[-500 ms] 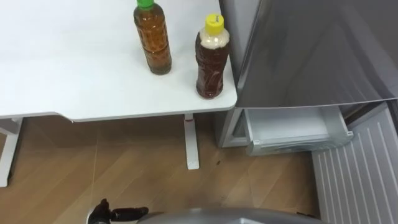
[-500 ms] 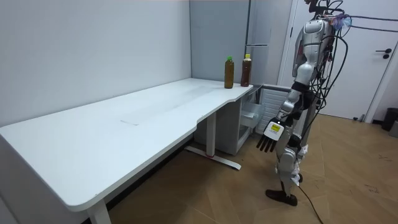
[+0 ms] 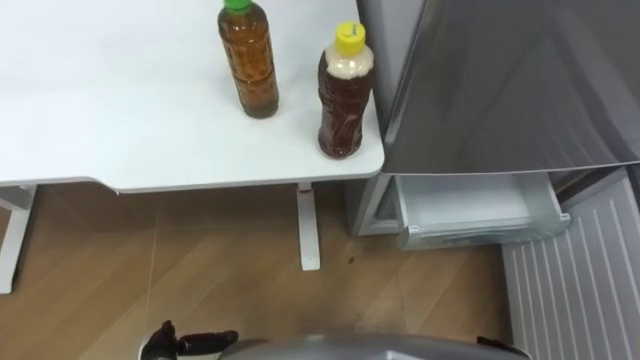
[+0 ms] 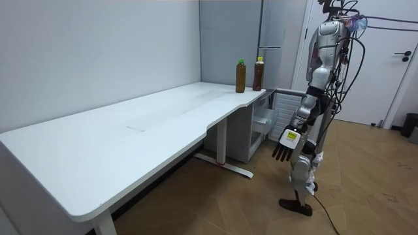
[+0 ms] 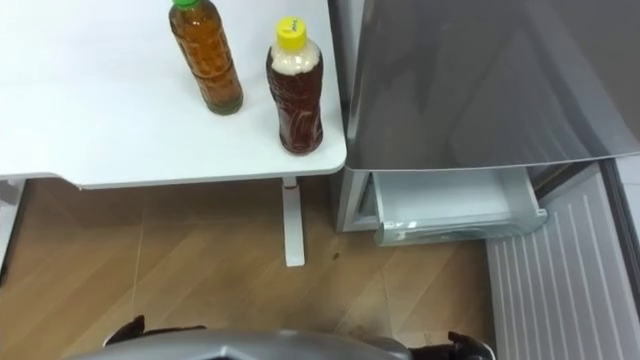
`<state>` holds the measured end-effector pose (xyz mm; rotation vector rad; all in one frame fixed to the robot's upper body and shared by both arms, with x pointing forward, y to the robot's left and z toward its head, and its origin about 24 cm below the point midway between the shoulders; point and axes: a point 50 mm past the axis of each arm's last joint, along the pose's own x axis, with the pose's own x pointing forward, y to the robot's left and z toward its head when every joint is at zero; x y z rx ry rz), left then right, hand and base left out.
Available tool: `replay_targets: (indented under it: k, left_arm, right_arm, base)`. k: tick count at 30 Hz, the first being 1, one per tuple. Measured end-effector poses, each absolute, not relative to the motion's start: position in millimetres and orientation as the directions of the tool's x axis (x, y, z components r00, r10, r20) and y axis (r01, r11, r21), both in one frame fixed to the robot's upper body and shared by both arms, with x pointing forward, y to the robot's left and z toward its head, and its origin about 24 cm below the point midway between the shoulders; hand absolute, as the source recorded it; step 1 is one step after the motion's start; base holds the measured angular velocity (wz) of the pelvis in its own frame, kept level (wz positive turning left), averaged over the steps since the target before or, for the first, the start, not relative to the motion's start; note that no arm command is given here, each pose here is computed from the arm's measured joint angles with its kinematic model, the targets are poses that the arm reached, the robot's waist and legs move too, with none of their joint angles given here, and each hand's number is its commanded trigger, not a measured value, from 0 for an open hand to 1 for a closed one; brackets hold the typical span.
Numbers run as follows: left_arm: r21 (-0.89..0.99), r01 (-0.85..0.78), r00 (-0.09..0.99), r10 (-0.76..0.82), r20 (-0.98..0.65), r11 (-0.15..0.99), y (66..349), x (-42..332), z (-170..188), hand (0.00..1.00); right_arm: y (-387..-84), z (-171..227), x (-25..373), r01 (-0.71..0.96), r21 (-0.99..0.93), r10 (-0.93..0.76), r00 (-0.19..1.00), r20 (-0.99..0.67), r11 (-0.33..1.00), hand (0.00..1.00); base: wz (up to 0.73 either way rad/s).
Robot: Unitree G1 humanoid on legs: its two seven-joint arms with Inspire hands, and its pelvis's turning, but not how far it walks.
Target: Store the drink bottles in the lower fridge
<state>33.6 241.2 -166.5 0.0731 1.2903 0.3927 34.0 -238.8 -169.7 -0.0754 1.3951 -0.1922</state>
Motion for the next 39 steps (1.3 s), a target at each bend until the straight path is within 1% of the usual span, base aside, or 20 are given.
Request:
replay_targets:
  k: [6, 13, 18, 20, 21, 22, 23, 24, 26, 27, 29, 33, 36, 39]
  left_arm:
    - [0.276, -0.36, 0.181, 0.357, -0.916, 0.891, 242, 25, -167, 0.0]
    - [0.316, -0.496, 0.084, 0.407, -0.91, 0.809, 246, 9, -167, 0.0]
    - [0.372, -0.636, -0.008, 0.477, -0.879, 0.676, 257, -2, -163, 0.0]
    - [0.373, -0.736, -0.065, 0.49, -0.869, 0.564, 262, -7, -161, 0.0]
    - [0.375, -0.757, -0.08, 0.493, -0.866, 0.535, 263, -8, -161, 0.0]
    - [0.374, -0.797, -0.105, 0.502, -0.859, 0.473, 266, -7, -159, 0.0]
    - [0.363, -0.836, -0.118, 0.512, -0.851, 0.412, 270, -4, -157, 0.0]
    - [0.354, -0.855, -0.123, 0.516, -0.848, 0.378, 272, -2, -156, 0.0]
    - [0.326, -0.905, -0.135, 0.542, -0.83, 0.273, 279, 5, -152, 0.0]
    - [0.322, -0.912, -0.138, 0.551, -0.823, 0.253, 281, 6, -151, 0.0]
    - [0.285, -0.942, -0.127, 0.598, -0.792, 0.177, 291, 19, -143, 0.0]
    - [0.239, -0.964, -0.096, 0.688, -0.719, 0.115, 305, 43, -126, 0.0]
    - [0.138, -0.989, -0.048, 0.779, -0.626, 0.05, 323, 78, -97, 0.0]
    - [0.05, -0.999, -0.012, 0.84, -0.543, 0.018, 335, 99, -71, 0.0]
  right_arm:
    - [-235, -171, 33, 0.071, -0.159, -0.168, 0.158, -0.973, 0.985, 0.0]
    - [-238, -170, 28, 0.125, -0.163, -0.179, 0.137, -0.974, 0.979, 0.0]
    - [-244, -169, 27, 0.127, -0.173, -0.19, 0.133, -0.973, 0.977, 0.0]
    - [-245, -169, 25, 0.146, -0.172, -0.191, 0.121, -0.974, 0.974, 0.0]
    - [-245, -169, 24, 0.149, -0.172, -0.191, 0.117, -0.975, 0.974, 0.0]
    - [-245, -169, 25, 0.147, -0.171, -0.189, 0.115, -0.975, 0.974, 0.0]
    - [-245, -169, 25, 0.147, -0.172, -0.189, 0.115, -0.975, 0.974, 0.0]
    - [-245, -169, 25, 0.146, -0.173, -0.191, 0.114, -0.975, 0.974, 0.0]
    - [-247, -168, 25, 0.131, -0.181, -0.196, 0.116, -0.974, 0.975, 0.0]
    - [-247, -168, 25, 0.127, -0.182, -0.197, 0.116, -0.973, 0.975, 0.0]
    - [-249, -168, 25, 0.125, -0.188, -0.203, 0.123, -0.971, 0.974, 0.0]
    - [-250, -167, 31, 0.112, -0.187, -0.202, 0.142, -0.969, 0.976, 0.0]
    - [-251, -166, 37, 0.1, -0.188, -0.204, 0.18, -0.962, 0.977, 0.0]
    - [-250, -165, 43, 0.105, -0.172, -0.191, 0.213, -0.958, 0.98, 0.0]
  base:
    - [0.01]
    - [0.12]
    - [0.0]
    - [0.0]
    - [0.0]
    - [0.0]
    - [0.0]
    - [0.0]
    - [0.0]
    - [0.0]
    - [0.0]
    - [0.04]
    - [0.03]
    - [0.04]
